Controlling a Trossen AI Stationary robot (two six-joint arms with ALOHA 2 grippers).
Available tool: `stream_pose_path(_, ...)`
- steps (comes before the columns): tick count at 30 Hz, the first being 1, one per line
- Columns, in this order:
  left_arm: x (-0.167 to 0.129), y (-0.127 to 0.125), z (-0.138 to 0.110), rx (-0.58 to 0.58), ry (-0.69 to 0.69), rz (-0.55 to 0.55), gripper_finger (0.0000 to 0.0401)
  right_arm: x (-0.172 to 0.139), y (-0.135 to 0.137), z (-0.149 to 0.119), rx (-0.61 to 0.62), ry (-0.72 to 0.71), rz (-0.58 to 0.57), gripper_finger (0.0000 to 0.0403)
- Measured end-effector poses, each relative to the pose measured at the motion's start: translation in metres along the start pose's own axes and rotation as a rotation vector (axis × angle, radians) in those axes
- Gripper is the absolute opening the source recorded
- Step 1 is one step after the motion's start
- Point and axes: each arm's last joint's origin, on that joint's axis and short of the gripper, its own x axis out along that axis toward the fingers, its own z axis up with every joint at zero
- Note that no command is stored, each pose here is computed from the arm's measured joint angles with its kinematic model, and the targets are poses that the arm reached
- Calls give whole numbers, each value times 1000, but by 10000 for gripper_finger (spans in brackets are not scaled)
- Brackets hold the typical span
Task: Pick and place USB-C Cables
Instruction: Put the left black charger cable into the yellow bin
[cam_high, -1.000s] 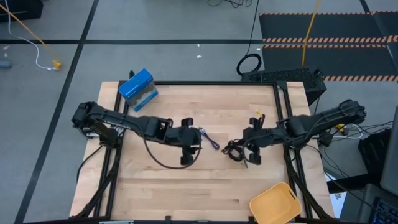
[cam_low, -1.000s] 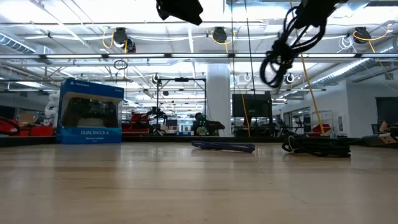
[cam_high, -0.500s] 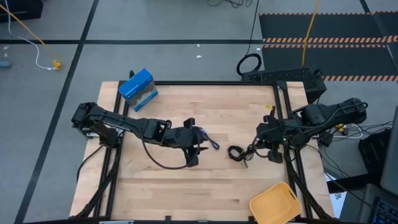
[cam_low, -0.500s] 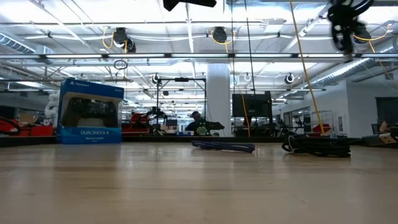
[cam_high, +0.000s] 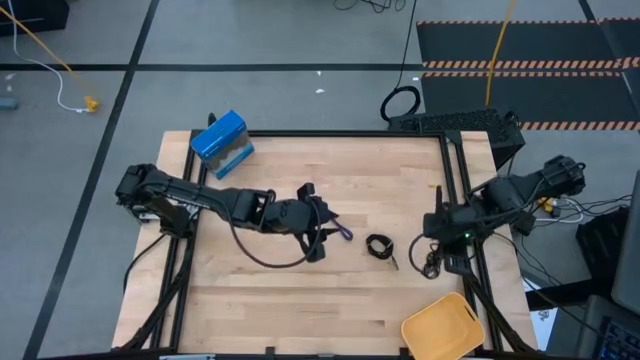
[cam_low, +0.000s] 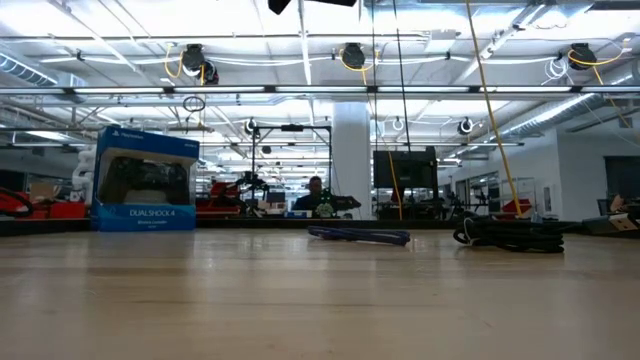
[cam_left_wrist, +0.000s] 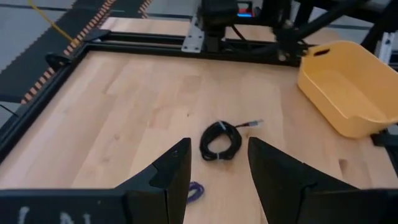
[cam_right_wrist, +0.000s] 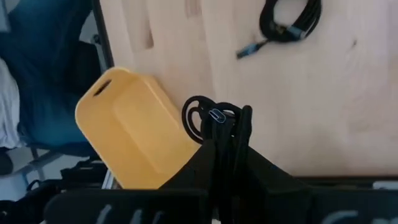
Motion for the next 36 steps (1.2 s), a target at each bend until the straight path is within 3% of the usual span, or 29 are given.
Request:
stream_pose_path(9, 12, 2, -1, -40, -13, 23, 161, 15, 23, -8, 35, 122, 6, 25)
stream_pose_path(25, 31, -4, -9, -159, 3, 29, 161, 36, 69, -37, 7, 199, 54, 25)
stream_pose_path(36, 47, -28, -23, -214, 15, -8, 161, 62, 103, -55, -65, 221, 57, 25)
